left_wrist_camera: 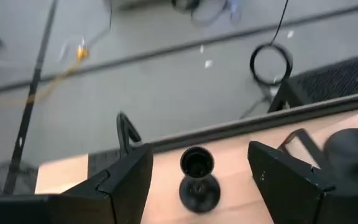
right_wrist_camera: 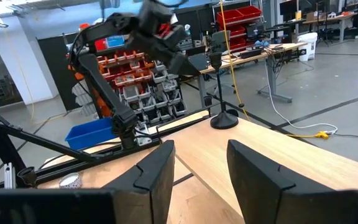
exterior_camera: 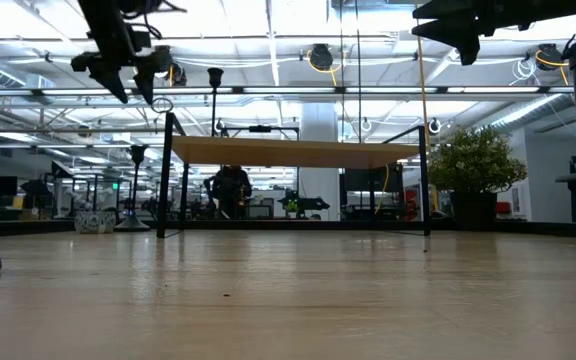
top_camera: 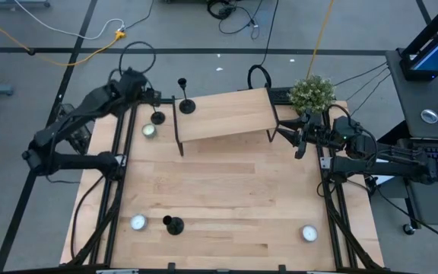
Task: Pick & Place candle stick holders
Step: Put the top candle holder on the shelf
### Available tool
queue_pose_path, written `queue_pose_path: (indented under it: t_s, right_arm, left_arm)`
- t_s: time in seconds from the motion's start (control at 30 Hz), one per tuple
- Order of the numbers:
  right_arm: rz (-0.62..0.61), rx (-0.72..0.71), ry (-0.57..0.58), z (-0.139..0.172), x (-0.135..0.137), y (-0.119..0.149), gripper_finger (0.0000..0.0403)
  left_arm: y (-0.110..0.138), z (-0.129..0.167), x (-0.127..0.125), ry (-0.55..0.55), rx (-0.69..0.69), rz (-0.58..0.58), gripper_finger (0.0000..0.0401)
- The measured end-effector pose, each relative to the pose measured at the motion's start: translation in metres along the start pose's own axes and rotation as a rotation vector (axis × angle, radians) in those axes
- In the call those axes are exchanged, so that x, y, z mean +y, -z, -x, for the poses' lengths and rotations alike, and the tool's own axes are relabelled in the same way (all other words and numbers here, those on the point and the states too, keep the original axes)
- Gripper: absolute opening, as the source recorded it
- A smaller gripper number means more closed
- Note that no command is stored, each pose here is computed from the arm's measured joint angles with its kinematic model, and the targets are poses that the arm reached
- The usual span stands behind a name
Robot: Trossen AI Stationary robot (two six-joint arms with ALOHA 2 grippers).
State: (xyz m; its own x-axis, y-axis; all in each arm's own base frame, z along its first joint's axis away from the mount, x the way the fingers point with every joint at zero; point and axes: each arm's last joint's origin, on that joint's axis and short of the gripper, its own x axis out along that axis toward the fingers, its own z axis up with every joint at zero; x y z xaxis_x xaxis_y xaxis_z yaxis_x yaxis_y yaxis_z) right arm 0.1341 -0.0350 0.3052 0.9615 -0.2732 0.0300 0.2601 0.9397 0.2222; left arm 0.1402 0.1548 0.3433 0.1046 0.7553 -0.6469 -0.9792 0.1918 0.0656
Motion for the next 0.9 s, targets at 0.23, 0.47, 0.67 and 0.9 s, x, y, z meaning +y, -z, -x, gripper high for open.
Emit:
queue_pose_path:
  t_s: [0.23,0.47,0.67,0.9]
  right_arm:
    - [0.000,0.000,-0.001,0.000,0.000,0.000,0.0139]
    - [0.000,0.000,-0.001,0.000,0.000,0.000,0.0139]
    - [0.000,0.001,-0.001,0.000,0.000,0.000,0.0139]
    - [0.000,0.001,-0.001,0.000,0.000,0.000,0.0139]
  left_arm:
    - [-0.014,-0.036,0.008,-0.010,0.190,0.040,0.0271]
    - [-0.008,-0.056,0.026,-0.028,0.375,0.156,0.0271]
    - [-0.009,-0.056,0.029,0.007,0.385,0.172,0.0271]
    - [-0.008,-0.065,0.027,-0.010,0.408,0.173,0.0271]
